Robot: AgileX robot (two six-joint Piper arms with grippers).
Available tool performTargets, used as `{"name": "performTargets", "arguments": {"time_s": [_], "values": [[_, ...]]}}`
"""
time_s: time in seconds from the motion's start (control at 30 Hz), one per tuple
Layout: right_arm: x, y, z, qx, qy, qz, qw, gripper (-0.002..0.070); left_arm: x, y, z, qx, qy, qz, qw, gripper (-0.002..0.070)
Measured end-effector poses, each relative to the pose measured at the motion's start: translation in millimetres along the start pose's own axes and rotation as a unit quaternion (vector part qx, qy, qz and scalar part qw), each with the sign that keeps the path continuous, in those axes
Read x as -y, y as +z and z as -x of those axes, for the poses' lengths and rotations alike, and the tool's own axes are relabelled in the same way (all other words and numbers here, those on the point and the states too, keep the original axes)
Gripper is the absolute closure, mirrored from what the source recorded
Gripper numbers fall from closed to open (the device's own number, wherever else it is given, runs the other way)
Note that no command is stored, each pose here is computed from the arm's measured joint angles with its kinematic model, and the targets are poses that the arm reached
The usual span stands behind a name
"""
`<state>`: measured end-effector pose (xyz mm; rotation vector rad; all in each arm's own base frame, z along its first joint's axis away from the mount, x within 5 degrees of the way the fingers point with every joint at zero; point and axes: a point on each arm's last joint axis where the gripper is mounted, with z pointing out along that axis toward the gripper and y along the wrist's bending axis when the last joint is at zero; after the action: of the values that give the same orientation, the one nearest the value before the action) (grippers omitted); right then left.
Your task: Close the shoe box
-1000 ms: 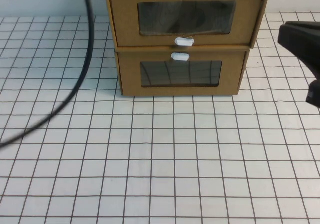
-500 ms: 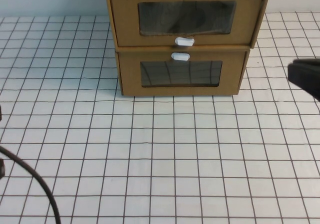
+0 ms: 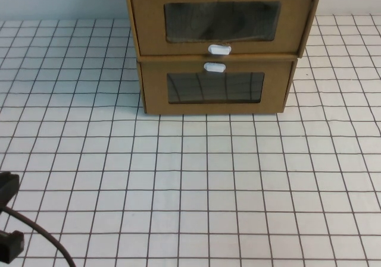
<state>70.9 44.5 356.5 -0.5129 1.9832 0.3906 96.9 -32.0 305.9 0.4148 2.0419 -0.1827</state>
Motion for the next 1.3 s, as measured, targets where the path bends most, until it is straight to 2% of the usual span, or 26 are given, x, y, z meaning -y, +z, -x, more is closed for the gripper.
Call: {"name": "performTargets", "arguments": {"time_s": [0.17,0.67,0.87,1.07,1.17,1.3], "values": [[2.6,-3.8,-11.3,0.004,-0.014,-0.017,1.0,0.0689,0.2,1.7,-4.0,-0.01,0.0,-0.001,1.0,0.0677],[3.0,-4.8,-13.3,-0.004,-0.017,-0.019,1.0,0.0689,0.2,2.4,-5.1,-0.013,0.001,-0.001,1.0,0.0677],[9.6,-6.9,-17.1,-0.021,-0.017,-0.056,0.998,0.0689,0.2,2.4,-5.1,-0.013,0.001,-0.001,1.0,0.0677],[16.4,-14.9,-15.0,0.045,-0.034,-0.1,0.993,0.0689,0.1,2.4,-5.1,-0.013,0.001,0.0,1.0,0.0677],[17.8,-3.4,-27.3,0.084,-0.018,-0.1,0.991,0.0689,0.1,2.4,-5.1,-0.013,0.001,0.0,1.0,0.0677],[22.2,21.1,-72.0,0.089,0.02,-0.109,0.99,0.0689,-0.7,2.4,-5.4,-0.014,0.007,0.004,1.0,0.0677]]}}
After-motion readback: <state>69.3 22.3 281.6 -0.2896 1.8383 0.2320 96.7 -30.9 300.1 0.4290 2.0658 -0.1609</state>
